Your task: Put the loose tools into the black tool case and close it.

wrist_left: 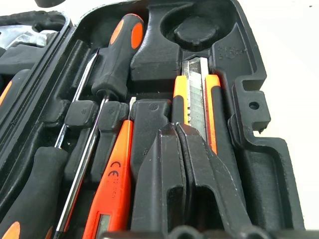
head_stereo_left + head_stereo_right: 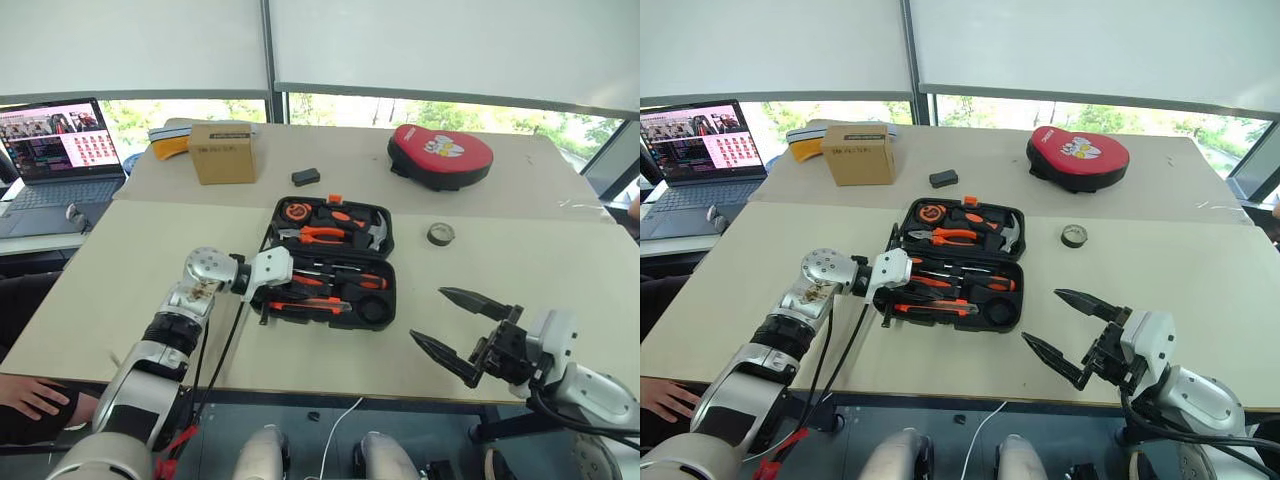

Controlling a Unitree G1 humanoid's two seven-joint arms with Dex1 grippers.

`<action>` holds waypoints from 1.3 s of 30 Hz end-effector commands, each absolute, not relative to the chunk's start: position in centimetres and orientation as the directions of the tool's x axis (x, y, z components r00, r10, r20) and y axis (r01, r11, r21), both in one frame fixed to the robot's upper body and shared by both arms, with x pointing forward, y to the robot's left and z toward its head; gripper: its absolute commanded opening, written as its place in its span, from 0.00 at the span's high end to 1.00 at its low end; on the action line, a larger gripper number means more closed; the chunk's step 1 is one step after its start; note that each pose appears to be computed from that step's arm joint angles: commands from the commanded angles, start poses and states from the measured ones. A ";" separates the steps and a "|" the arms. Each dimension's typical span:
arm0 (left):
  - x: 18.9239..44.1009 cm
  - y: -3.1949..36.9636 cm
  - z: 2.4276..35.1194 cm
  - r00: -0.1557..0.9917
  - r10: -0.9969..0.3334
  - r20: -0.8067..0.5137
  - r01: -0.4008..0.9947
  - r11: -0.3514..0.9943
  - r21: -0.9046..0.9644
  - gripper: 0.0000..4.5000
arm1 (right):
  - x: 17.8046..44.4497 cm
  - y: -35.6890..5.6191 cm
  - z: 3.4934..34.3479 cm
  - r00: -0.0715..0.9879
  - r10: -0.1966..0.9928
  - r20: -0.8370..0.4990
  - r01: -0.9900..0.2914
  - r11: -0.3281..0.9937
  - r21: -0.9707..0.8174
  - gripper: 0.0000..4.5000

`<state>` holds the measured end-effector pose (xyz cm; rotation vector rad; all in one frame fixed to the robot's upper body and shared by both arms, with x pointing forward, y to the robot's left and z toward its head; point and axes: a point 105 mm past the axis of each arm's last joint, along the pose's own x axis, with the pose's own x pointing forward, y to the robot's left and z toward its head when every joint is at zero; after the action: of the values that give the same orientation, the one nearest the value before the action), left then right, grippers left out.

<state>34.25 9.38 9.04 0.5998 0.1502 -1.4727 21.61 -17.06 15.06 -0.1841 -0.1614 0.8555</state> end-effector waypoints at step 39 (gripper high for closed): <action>31.1 19.5 19.1 0.439 -0.890 0.122 0.888 0.451 0.089 0.00 | 34.9 -24.9 19.6 0.893 0.431 -0.133 -0.451 0.849 -0.274 0.00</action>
<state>31.00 19.33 17.96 -0.0183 -0.1161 -1.1203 32.68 -25.27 20.72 -0.2595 -0.0810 0.4611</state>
